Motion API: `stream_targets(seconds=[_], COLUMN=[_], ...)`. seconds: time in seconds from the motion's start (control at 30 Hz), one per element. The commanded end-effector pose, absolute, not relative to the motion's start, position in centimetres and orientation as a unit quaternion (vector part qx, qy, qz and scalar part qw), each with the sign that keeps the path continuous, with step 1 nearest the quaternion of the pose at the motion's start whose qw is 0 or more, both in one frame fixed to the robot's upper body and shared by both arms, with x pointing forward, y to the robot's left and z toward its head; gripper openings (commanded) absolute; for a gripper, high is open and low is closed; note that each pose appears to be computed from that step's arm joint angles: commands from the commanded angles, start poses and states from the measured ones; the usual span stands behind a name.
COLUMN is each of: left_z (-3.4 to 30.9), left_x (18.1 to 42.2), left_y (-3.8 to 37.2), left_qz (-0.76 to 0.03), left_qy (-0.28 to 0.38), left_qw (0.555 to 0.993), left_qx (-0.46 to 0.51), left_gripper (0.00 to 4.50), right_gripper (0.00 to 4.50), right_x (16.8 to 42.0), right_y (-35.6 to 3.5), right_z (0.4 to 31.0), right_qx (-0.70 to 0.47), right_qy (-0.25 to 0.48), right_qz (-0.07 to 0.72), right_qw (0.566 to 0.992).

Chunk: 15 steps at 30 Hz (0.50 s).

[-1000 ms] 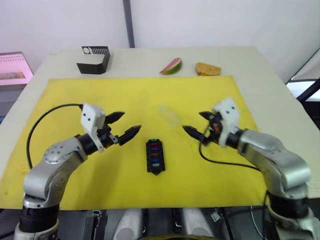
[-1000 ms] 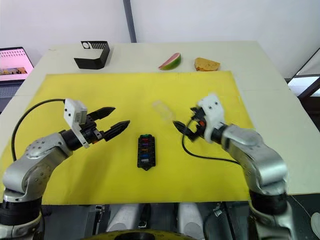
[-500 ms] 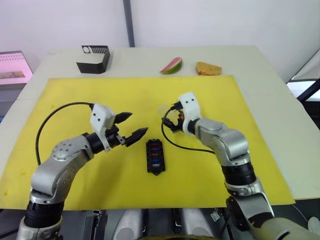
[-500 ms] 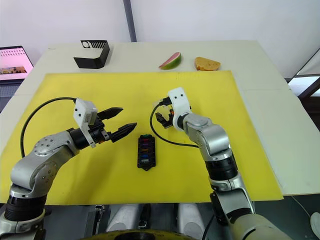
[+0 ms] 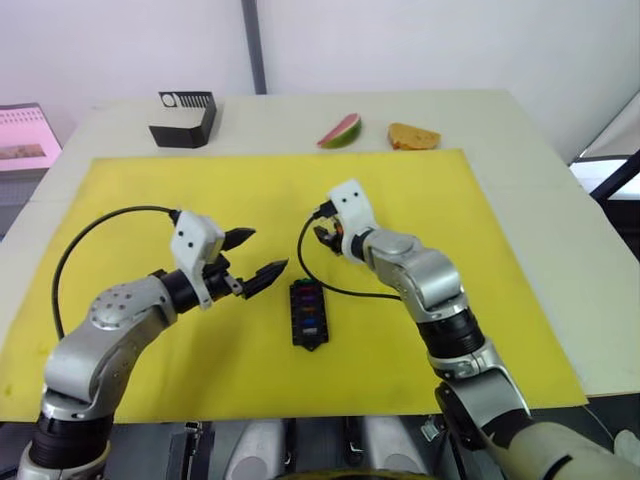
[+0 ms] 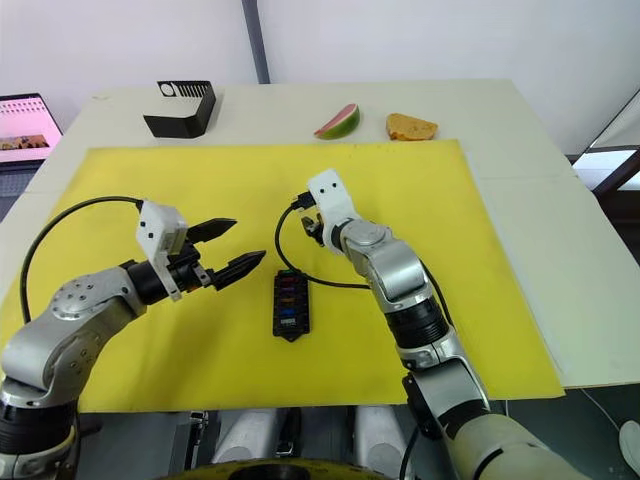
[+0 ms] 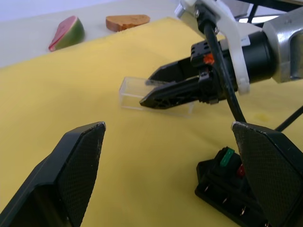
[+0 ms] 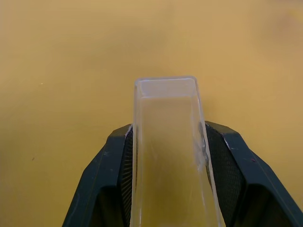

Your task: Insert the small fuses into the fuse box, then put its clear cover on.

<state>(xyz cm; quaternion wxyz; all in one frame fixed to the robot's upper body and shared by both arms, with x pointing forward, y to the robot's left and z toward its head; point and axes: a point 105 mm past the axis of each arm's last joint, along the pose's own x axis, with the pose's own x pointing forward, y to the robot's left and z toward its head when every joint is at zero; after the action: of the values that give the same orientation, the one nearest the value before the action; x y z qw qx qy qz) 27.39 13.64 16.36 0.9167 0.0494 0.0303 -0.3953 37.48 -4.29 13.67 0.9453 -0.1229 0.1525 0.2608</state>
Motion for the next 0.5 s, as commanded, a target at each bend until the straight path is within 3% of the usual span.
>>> stream_targets(seconds=[0.03,0.3,0.5], left_z=[16.8,14.5,13.6], left_x=[25.9,20.1,19.4], left_y=[13.5,11.1,10.2], left_qz=[-0.406,-0.432,-0.393], left_qy=[0.027,0.086,0.090], left_qw=[0.912,0.898,0.915], left_qx=[0.048,0.007,0.019], left_gripper=[4.50,4.50,4.50], right_gripper=[1.67,1.67,1.67], right_x=[37.0,34.8,33.8], right_y=[-5.7,-11.0,-12.4], right_z=[16.8,17.2,16.4], right_qx=[-0.131,-0.135,-0.136], right_qy=[0.102,0.113,0.131], right_qz=[0.262,0.239,0.226], right_qw=[0.951,0.955,0.956])
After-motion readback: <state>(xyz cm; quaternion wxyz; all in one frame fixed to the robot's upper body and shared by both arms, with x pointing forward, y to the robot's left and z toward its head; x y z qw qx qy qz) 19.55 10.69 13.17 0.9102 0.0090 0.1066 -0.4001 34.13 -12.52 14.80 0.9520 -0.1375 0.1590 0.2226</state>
